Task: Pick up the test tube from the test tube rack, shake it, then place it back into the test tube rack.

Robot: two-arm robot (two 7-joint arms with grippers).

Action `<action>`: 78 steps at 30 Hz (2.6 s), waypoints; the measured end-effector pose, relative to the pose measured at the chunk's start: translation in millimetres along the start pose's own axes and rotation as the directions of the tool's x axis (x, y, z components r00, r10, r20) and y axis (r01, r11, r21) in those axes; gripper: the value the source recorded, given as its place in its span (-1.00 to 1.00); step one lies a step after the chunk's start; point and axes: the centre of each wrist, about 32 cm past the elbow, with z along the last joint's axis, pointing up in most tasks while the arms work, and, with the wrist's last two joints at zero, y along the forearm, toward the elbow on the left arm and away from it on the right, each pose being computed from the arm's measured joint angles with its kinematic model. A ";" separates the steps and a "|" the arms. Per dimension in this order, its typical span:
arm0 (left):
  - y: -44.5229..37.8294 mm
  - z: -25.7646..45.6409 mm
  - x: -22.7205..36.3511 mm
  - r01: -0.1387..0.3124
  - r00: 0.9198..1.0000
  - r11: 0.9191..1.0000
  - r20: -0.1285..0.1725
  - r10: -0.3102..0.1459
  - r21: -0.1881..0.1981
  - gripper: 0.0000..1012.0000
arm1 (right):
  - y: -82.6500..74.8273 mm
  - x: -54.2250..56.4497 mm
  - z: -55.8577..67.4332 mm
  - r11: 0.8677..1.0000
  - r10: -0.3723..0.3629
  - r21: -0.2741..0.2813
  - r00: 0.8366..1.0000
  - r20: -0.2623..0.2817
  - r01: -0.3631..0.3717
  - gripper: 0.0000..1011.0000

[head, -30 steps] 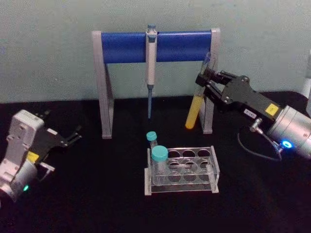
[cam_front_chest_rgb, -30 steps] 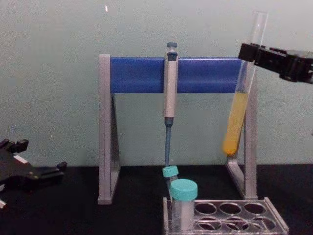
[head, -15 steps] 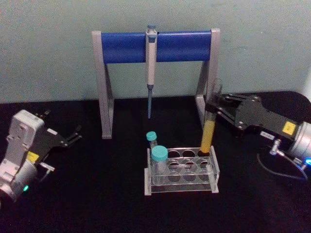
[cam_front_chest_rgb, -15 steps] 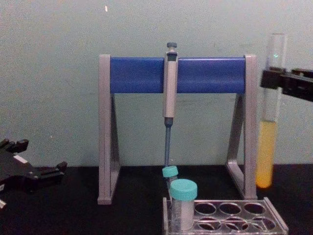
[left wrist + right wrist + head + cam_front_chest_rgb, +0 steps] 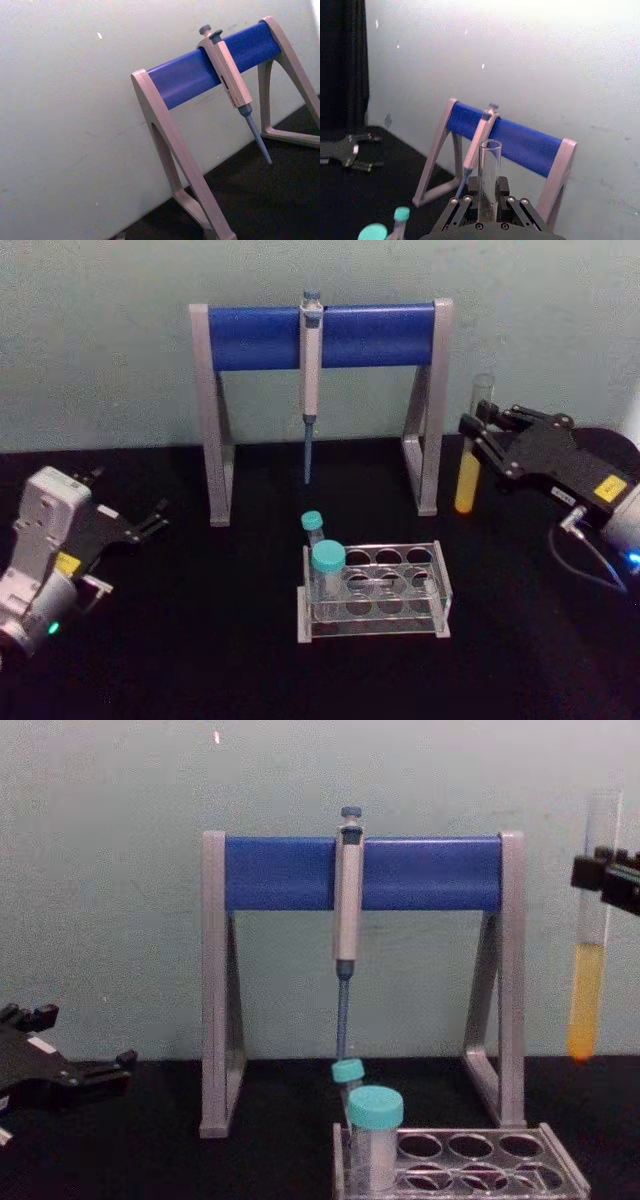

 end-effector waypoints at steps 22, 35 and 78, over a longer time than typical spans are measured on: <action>0.0 0.0 0.0 0.000 1.000 1.000 0.000 0.000 0.000 0.98 | 12.7 4.3 -11.4 0.977 0.211 0.066 0.951 -0.226 -0.201 -0.54; 0.0 0.0 0.0 0.000 1.000 1.000 0.000 0.000 0.000 0.98 | -1.6 6.5 1.0 0.992 0.112 -0.049 0.993 -0.043 -0.114 -0.54; 0.0 0.0 0.0 0.000 1.000 1.000 0.000 0.000 0.000 0.98 | -6.7 8.3 2.7 0.995 0.100 -0.017 0.991 -0.093 -0.102 -0.54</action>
